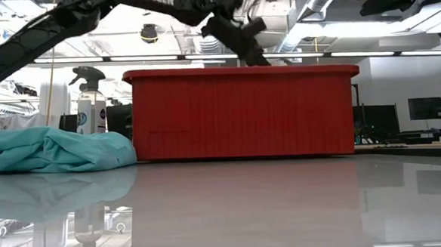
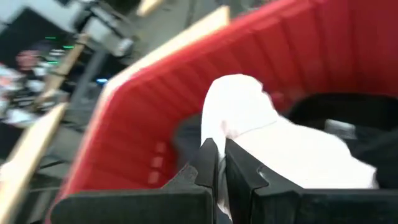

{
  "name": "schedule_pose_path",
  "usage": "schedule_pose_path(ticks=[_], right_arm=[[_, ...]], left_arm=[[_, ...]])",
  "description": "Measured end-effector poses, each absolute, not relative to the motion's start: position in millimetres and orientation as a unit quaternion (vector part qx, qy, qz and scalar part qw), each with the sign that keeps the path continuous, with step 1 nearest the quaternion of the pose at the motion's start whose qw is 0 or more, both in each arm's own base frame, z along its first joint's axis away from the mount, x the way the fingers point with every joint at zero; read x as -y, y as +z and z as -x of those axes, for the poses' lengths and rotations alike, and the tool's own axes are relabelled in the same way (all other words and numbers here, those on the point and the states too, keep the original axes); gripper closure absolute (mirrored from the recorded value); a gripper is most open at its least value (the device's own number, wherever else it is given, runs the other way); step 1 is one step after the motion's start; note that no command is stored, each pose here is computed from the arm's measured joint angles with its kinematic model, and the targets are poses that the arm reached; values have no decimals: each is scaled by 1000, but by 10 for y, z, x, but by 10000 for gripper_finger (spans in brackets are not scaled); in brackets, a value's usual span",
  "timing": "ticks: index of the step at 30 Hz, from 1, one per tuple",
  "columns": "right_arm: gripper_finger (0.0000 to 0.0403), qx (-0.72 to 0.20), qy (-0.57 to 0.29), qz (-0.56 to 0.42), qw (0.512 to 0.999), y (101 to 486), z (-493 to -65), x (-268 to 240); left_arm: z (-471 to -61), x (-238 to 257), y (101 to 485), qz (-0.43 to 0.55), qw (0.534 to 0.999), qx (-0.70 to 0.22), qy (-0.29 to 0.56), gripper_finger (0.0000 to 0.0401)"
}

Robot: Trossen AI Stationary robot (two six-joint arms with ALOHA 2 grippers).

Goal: Fold laundry
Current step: Fold the white underwear

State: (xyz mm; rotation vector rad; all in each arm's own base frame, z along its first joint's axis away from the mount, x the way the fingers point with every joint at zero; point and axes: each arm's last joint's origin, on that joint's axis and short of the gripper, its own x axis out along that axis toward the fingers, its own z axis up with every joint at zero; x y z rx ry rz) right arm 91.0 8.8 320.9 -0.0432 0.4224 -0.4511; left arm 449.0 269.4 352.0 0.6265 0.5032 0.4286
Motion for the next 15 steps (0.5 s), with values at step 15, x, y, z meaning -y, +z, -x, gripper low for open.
schedule_pose_path(ticks=[15], right_arm=[[236, -127, -363, 26, 923, 3325, -947, -38]], left_arm=[[-3531, -1330, 5362, -316, 918, -27, 236, 401]])
